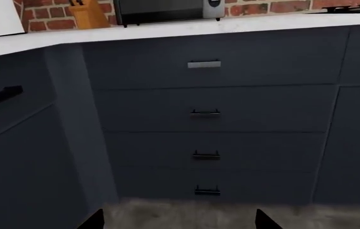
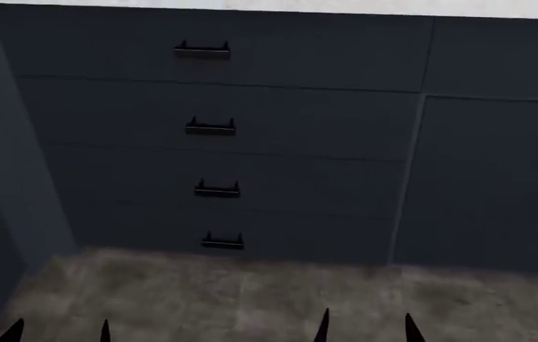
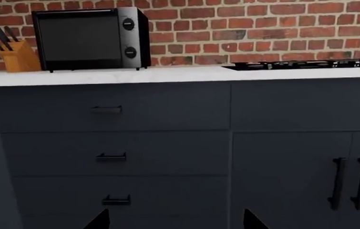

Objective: Navigate to the shelves.

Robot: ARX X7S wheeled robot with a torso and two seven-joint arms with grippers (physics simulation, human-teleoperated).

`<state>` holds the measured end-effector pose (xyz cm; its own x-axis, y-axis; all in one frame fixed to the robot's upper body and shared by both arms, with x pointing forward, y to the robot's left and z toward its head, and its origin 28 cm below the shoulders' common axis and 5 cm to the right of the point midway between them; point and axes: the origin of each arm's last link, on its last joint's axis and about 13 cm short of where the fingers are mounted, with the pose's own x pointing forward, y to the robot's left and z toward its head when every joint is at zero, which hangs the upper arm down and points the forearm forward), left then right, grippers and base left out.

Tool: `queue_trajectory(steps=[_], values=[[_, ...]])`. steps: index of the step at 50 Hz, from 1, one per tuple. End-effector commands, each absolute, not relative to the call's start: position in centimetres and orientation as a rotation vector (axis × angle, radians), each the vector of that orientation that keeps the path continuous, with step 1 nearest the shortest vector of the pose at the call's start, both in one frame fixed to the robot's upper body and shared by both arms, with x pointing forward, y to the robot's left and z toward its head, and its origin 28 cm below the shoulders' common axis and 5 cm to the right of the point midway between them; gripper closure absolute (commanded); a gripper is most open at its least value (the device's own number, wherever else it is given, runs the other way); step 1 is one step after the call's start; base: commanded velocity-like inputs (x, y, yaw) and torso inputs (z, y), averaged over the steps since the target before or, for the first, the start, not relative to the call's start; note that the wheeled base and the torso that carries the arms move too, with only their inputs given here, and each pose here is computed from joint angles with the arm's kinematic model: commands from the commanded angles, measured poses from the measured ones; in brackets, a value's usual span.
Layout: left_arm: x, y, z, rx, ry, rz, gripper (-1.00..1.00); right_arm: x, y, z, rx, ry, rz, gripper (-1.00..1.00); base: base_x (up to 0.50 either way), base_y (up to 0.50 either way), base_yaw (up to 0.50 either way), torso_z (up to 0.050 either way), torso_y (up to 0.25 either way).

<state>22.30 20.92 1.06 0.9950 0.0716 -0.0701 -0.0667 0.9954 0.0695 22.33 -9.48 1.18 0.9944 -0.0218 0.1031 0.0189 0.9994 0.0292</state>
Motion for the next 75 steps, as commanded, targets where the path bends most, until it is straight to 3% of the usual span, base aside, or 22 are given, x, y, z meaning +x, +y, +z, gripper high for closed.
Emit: queue_trajectory(steps=[1,34,75], values=[[22.55,20.94,1.04,0.050,0.037,0.054,-1.00,22.44,-9.37,1.34,0.030,-0.114,-0.021,-1.00,0.02,-0.40,0.00,0.000,0.000],[22.43,20.97,1.16,0.051,0.036,0.058,-1.00,22.31,-9.38,1.48,0.048,-0.116,-0.017,-1.00,-0.05,-0.24,0.00,0.000,0.001],[22.50,21.00,1.07,0.053,0.036,0.057,-1.00,22.40,-9.30,1.34,0.031,-0.116,-0.020,-1.00,-0.50,-0.06,0.00,0.000,0.000]])
